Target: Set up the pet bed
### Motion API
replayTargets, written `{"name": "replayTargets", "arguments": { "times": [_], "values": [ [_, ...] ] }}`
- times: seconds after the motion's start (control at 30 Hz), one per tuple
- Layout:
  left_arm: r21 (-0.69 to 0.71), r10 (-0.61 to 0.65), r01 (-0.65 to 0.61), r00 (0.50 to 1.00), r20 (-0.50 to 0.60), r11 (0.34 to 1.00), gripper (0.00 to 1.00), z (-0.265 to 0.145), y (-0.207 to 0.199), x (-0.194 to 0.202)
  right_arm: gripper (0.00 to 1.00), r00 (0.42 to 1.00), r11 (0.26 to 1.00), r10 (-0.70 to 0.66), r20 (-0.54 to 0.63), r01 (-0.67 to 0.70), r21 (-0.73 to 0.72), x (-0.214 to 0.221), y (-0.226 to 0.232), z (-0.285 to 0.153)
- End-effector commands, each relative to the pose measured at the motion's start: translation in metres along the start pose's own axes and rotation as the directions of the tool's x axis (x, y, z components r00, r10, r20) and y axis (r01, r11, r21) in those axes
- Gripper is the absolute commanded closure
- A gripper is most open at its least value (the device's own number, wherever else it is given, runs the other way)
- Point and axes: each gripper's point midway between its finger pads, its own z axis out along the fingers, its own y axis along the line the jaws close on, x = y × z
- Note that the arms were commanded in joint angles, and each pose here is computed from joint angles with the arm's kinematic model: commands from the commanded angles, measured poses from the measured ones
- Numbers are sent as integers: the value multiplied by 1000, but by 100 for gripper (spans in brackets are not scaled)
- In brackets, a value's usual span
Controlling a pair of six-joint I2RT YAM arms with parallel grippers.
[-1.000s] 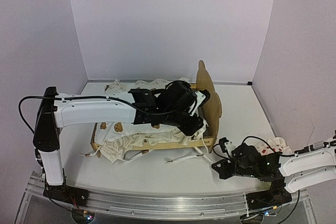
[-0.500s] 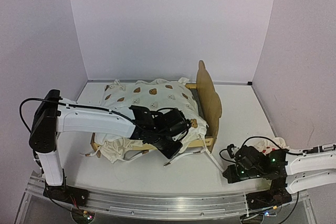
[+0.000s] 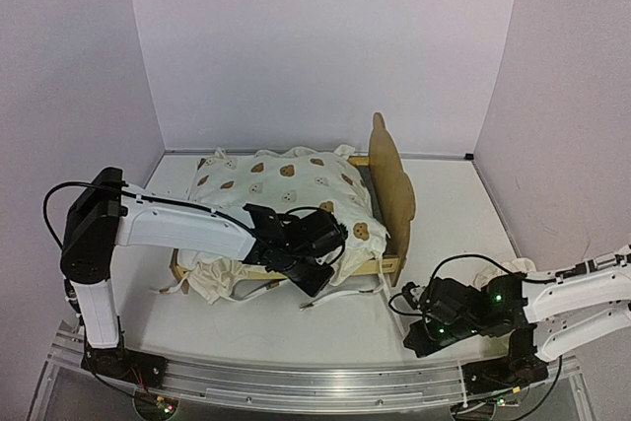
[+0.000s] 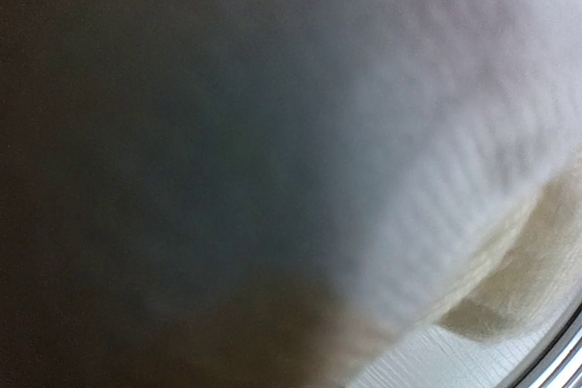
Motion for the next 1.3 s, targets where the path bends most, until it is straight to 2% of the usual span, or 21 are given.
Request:
{"name": "replayTargets", "arguments": {
  "times": [0.0,0.27,0.37,0.57,0.73,0.8,0.87,0.93,1.13,1.27],
  "values": [
    [-60,-43,51,989,139,997,92,-3,42,-38,100,998,999,-49,-46,48,-3,2,14,2],
    [-51,-53,67,969,240,996,91,-6,73,-69,100,993,994,-84,-79,78,-74,-9,48,24],
    [-51,-47,61,969,242,997,91,-2,78,-75,100,989,989,-98,-106,85,-122,-9,64,31],
    [-33,-50,58,979,199,998,89,1,76,-60,100,989,990,-105,-104,93,-109,-14,67,37],
    [53,-63,55,986,157,997,78,-11,61,-41,100,990,990,-104,-94,94,-107,-16,67,35],
    [78,-52,42,989,136,996,72,-16,52,-32,92,990,990,-104,-99,94,-102,-14,65,35],
    [91,-34,23,992,119,996,68,-21,42,-25,77,988,991,-111,-105,102,-90,-14,64,34],
    [97,-23,12,994,107,995,64,-26,34,-19,67,986,992,-118,-114,111,-66,-14,60,31],
    [166,-13,3,998,58,986,60,-32,10,5,50,989,991,-133,-63,132,-23,-30,59,16],
    [197,17,-20,1000,14,980,56,-28,-8,24,46,988,988,-153,5,153,7,-47,59,1]
  ]
}}
